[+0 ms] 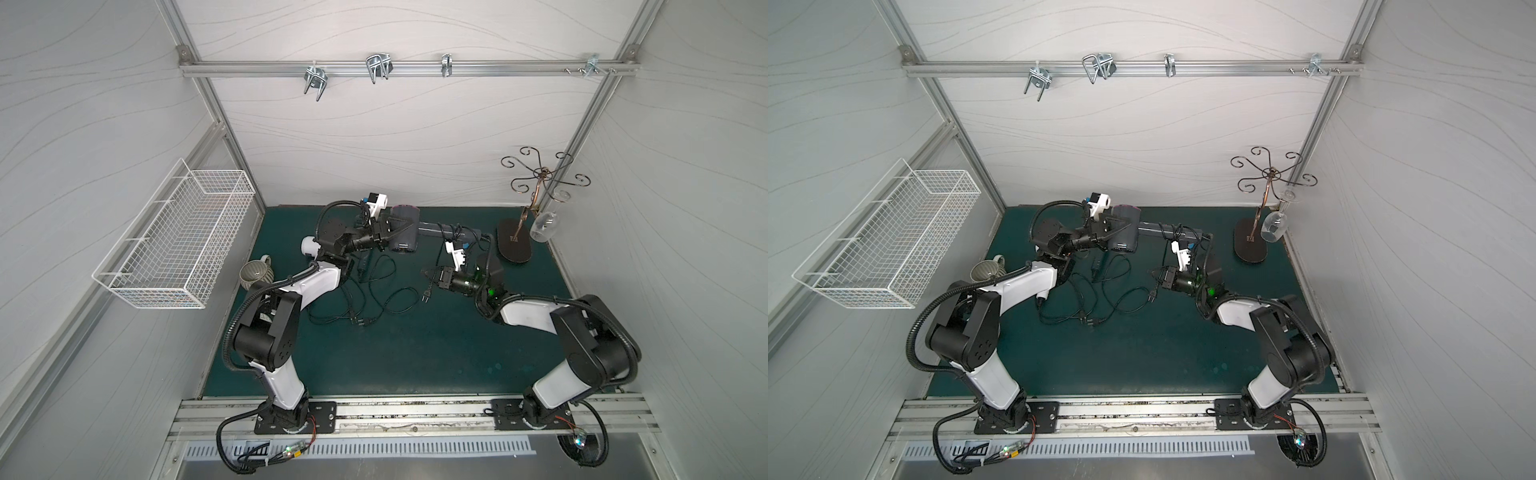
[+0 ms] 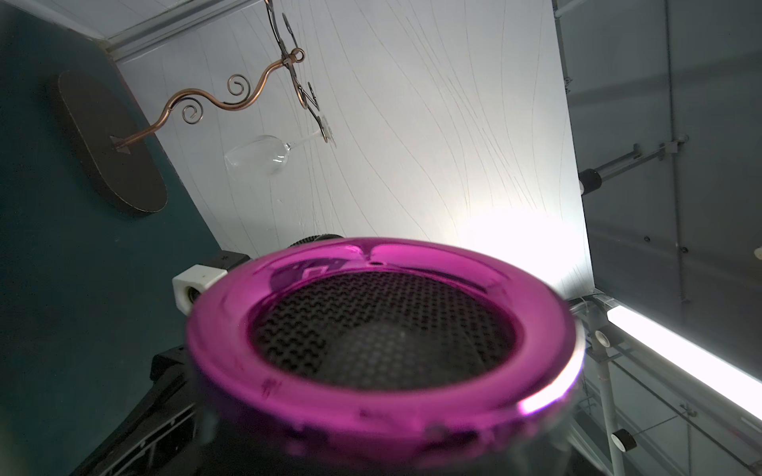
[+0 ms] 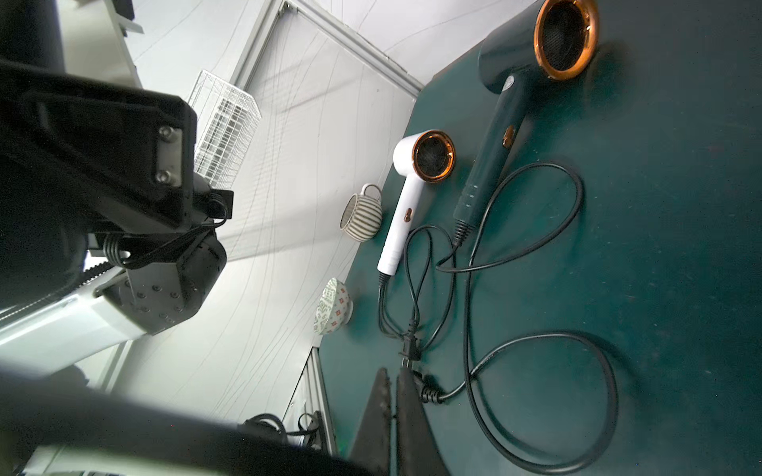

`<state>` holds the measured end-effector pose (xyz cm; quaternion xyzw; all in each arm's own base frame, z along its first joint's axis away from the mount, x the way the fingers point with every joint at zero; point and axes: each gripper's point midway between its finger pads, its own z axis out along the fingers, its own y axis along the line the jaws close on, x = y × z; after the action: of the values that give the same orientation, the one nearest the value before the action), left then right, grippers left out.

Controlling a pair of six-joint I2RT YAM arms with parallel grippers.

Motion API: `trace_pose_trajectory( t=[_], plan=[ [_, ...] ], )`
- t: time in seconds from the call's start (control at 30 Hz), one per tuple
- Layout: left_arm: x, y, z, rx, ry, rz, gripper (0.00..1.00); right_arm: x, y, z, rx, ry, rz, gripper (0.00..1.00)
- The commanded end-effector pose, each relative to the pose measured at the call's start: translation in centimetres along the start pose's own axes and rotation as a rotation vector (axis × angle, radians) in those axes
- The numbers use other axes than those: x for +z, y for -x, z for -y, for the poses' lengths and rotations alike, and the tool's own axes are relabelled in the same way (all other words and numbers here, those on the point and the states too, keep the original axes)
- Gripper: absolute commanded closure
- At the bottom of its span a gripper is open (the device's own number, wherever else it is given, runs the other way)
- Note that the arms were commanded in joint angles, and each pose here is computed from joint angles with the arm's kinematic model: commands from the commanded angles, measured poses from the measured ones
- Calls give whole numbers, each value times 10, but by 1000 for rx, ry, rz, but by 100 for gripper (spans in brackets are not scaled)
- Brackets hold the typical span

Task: Wrap the cord around the hair dryer
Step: Wrap the power cord around the hair dryer.

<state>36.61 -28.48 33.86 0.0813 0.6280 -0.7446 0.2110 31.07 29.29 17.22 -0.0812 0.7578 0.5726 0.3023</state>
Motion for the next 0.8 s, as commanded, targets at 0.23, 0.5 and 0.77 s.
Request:
trace_pose_trajectory(
  t=[0.23,0.5,0.77],
  plan=[
    [-47,83,83,313,-161,404,100,-35,-45,42,123,-244,-72,100],
    [-45,90,55,249,-113,434,100,-38,-35,16,-134,-452,-247,100],
    [-34,54,-10,265,242,255,100,-56,-28,-27,-359,-466,-457,100]
  ],
)
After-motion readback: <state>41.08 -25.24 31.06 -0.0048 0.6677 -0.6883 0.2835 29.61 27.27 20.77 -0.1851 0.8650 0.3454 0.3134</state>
